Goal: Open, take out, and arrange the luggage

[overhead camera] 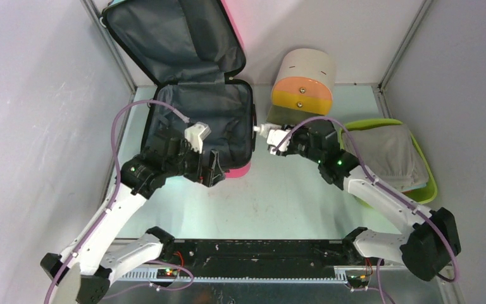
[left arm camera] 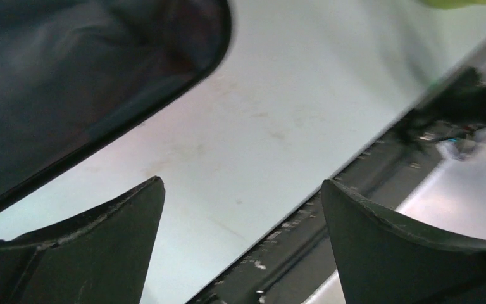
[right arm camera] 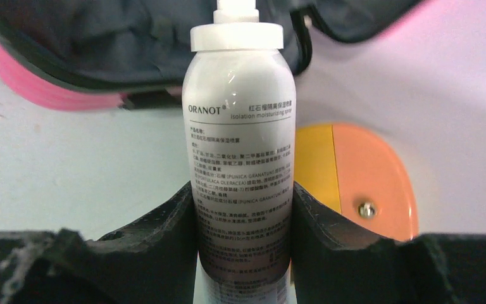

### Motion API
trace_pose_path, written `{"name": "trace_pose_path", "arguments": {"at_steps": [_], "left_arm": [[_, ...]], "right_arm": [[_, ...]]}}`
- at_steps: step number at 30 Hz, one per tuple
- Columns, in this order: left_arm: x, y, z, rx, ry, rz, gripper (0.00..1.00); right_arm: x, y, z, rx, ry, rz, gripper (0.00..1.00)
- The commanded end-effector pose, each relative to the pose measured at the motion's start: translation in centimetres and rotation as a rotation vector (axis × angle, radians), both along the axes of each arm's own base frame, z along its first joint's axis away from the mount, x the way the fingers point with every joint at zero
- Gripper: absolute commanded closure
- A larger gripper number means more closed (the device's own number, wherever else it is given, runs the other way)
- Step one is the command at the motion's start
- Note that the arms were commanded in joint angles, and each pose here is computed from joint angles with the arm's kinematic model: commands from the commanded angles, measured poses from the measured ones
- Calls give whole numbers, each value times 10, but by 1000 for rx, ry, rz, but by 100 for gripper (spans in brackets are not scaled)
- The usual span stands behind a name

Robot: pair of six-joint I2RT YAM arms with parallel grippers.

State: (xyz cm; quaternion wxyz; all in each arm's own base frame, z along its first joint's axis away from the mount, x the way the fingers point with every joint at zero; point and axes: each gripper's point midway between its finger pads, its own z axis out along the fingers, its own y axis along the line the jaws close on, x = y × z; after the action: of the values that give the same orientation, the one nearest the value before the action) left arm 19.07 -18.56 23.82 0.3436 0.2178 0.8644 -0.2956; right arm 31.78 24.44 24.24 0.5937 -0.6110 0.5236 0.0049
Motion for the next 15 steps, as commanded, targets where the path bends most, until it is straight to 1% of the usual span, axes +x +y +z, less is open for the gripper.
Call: {"name": "trace_pose_path", "arguments": {"at_steps": [1, 2, 3, 6, 7, 8, 11, 15], "left_arm": [[26, 53, -29, 250, -128, 192, 0], [27, 59, -33, 282, -133, 207, 0], [29, 69, -40, 329, -143, 229, 0], [32, 87, -54, 409, -173, 275, 0], [34, 89, -55, 413, -190, 287, 0], [33, 95, -59, 427, -202, 308, 0], [36, 95, -57, 386, -253, 337, 0], [38, 100, -49, 372, -300, 372, 0]], "right_arm": [[46, -20, 31, 97, -48, -129, 78], [55, -24, 16, 69, -10, -160, 78], [65, -33, 15, 60, 8, -194, 78], [90, -46, -10, 8, 67, -287, 77], [98, -52, -9, 11, 69, -311, 77], [104, -55, -19, 0, 89, -330, 77], [118, -68, -35, -10, 156, -390, 76], [129, -73, -56, -62, 180, -407, 73]]}}
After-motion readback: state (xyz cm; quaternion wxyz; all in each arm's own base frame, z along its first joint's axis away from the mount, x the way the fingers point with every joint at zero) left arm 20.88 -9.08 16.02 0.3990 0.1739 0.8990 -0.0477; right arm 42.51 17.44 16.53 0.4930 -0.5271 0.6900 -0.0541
